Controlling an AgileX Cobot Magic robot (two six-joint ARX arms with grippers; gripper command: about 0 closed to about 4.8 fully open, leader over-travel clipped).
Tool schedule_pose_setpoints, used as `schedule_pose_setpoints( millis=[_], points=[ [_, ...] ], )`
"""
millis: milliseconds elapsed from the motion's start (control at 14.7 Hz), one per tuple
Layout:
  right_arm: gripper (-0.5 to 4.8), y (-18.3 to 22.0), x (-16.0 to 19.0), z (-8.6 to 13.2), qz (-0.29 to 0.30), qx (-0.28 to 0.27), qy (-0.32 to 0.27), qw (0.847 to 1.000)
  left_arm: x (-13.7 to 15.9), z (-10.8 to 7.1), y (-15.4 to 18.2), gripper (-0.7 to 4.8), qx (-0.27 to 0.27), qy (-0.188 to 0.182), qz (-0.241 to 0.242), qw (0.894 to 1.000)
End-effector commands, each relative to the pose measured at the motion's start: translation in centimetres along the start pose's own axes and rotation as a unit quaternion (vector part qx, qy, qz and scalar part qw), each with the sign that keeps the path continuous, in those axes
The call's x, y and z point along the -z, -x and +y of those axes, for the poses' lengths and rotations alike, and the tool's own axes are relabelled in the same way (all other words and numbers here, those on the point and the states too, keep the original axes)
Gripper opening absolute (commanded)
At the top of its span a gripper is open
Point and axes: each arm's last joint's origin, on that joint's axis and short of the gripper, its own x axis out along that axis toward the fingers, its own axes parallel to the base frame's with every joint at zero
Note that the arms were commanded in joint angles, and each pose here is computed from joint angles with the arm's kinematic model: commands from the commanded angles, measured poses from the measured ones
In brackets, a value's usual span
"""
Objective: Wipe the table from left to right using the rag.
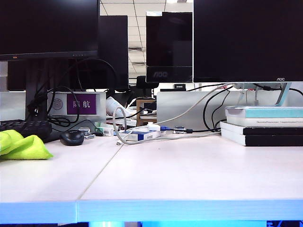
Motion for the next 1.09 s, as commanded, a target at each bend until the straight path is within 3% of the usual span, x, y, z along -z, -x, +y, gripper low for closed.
schedule_pose_setpoints(
  millis=[68,340,680,748,816,1087],
  points=[
    [-0.06,-1.6,0.9,2.0,0.048,-0.035,0.027,0.998,0.0,0.0,-0.5,-0.04,0.002,0.0,0.01,1.0],
    [-0.05,-3.0,2.2,4.1,0.105,-0.083,0.047,0.99,0.4,0.1,-2.2,-0.04,0.012,0.003,0.046,0.999],
    [-0.05,-3.4,1.8,4.3,0.084,-0.09,0.051,0.991,1.6,0.4,-5.7,0.0,-0.002,0.038,0.116,0.993],
    [-0.05,-3.4,1.7,4.3,0.08,-0.09,0.051,0.991,2.0,0.5,-6.9,0.78,-0.009,0.038,0.135,0.99],
    [-0.05,-3.4,1.7,4.3,0.079,-0.089,0.051,0.992,2.6,0.7,-8.6,2.15,-0.012,0.04,0.162,0.986],
    [-0.06,-3.4,1.7,4.3,0.079,-0.089,0.051,0.992,4.3,1.2,-11.7,2.14,-0.06,0.041,0.223,0.972]
  ],
)
